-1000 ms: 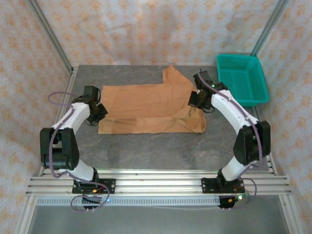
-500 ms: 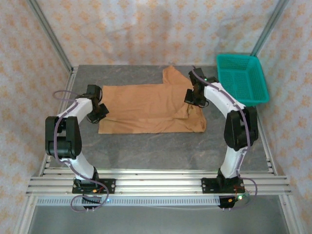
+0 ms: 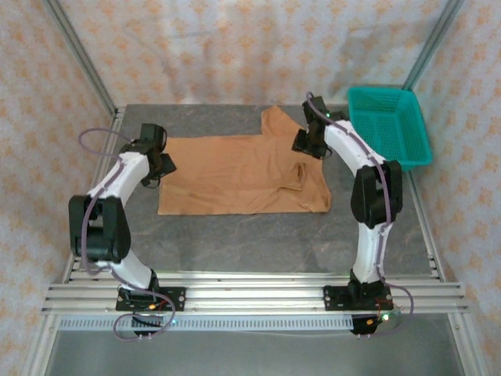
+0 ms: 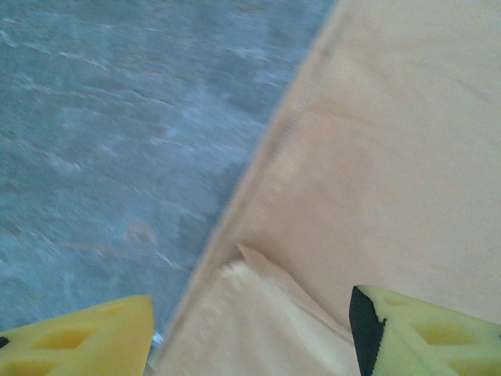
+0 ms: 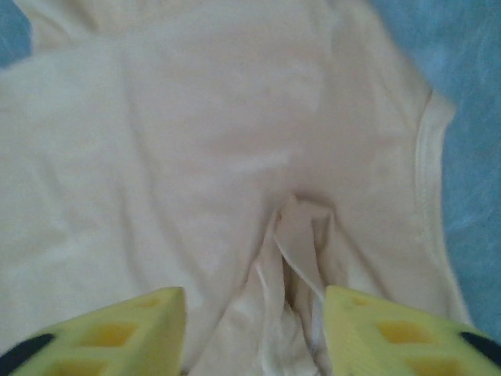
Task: Fold the inside-out t-shirt
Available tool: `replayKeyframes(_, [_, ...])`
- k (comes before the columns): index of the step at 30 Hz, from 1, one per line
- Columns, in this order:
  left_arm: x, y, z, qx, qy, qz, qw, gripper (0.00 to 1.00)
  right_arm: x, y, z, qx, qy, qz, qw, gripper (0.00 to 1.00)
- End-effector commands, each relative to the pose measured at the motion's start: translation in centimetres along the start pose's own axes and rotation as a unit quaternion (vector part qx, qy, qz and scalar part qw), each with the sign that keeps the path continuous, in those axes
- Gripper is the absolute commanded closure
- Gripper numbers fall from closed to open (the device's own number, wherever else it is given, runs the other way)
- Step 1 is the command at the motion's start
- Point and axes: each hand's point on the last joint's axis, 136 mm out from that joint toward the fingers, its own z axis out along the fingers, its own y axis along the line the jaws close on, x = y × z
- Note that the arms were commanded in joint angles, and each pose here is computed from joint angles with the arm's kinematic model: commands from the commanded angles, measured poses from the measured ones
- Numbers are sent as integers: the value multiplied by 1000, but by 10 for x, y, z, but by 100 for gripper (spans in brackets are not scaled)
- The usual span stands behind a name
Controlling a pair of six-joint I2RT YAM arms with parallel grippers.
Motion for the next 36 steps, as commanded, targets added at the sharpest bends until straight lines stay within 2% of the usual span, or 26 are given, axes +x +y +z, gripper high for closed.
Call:
replayKeyframes(1, [28,-22,-12,71,6,-26,997,32,38,1,-2,-46,25,35,998,55])
replayKeyframes(5, [49,-26,-11,108,19,-51,993,32,62,1,13,-78,32,76,993,54])
replayKeyframes(10, [54,-20,-14,103,21,-45,993,33,75,-5,39,-72,51,104,991,52])
replayKeyframes(14, [55,-16,-12,93,21,-40,995,33,78,-9,50,-63,55,115,990,55])
replayKeyframes(20, [58,-16,-9,87,31,-35,995,33,80,-13,55,-51,57,115,990,57])
replayKeyframes(32, [54,-16,-13,86,23,-37,995,33,89,-23,51,-29,52,102,993,54])
replayKeyframes(35, [54,-15,-14,86,23,-36,995,33,89,-22,53,-29,53,103,993,57])
replayKeyframes(36, [54,-14,-14,85,22,-36,995,33,89,-22,53,-28,52,102,993,63])
